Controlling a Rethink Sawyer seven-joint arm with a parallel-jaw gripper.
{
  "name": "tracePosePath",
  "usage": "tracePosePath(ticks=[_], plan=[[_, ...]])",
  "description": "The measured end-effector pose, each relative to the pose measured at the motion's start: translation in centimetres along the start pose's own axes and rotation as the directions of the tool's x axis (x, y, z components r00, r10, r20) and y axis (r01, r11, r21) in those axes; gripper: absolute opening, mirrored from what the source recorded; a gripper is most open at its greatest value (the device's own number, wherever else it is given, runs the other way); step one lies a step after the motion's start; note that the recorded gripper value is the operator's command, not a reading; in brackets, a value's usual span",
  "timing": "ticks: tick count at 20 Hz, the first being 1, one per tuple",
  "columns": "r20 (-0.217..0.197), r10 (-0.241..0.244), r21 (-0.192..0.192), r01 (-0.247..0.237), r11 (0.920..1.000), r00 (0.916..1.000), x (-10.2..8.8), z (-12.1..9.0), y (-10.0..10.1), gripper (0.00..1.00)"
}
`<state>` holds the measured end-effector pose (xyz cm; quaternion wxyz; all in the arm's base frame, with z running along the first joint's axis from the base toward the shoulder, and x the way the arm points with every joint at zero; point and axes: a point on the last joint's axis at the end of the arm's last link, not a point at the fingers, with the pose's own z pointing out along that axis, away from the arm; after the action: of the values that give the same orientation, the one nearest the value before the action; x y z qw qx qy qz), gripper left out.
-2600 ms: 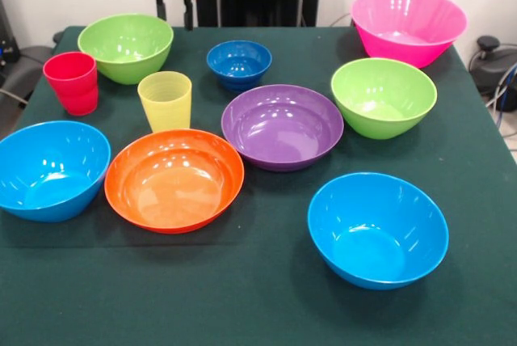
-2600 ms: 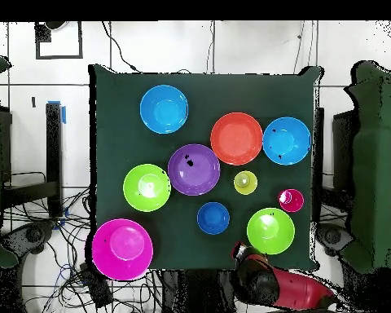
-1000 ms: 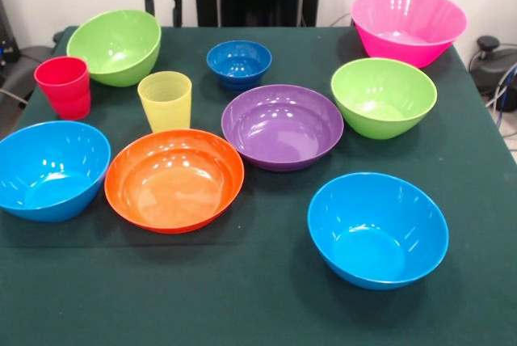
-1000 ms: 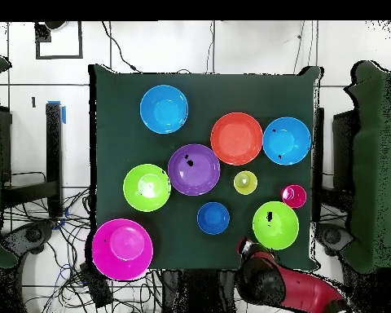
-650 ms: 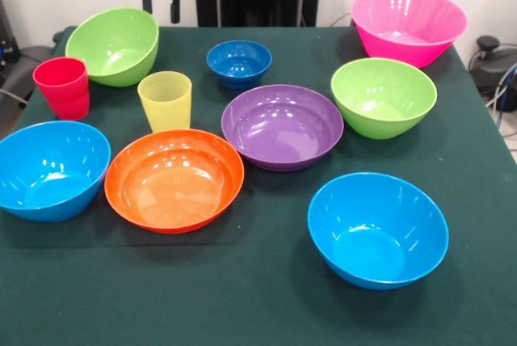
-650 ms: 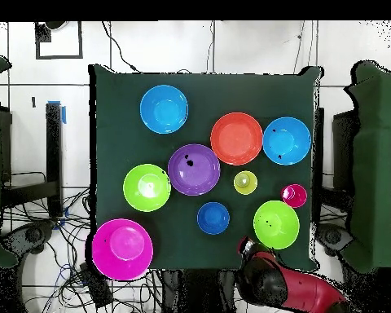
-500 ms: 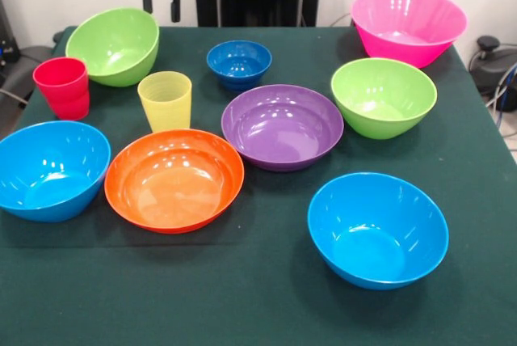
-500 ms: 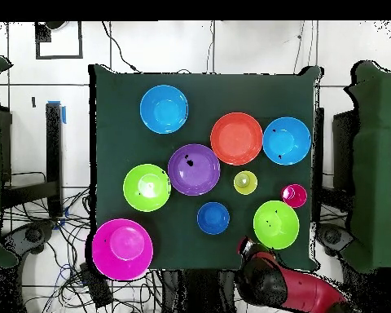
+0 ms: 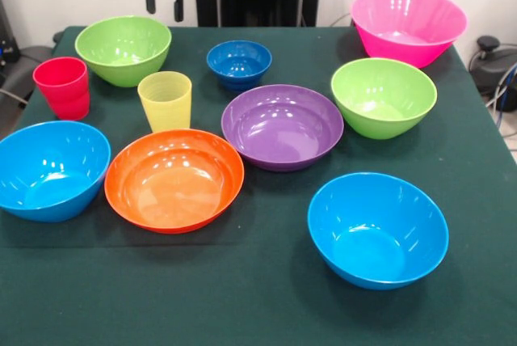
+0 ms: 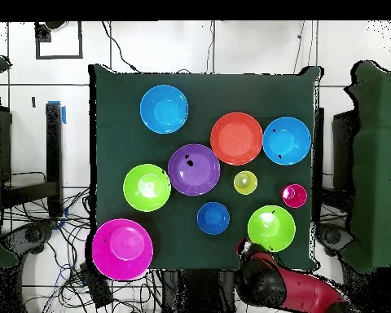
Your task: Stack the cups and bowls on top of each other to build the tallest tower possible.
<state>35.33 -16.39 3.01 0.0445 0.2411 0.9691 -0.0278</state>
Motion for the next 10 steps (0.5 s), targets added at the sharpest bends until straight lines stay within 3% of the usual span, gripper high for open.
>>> tracePosePath(ticks=[10], plan=[[0.001,-0.003,-0.015,0.003,0.9999,1.0,-0.27,0.11,0.46,1.0]])
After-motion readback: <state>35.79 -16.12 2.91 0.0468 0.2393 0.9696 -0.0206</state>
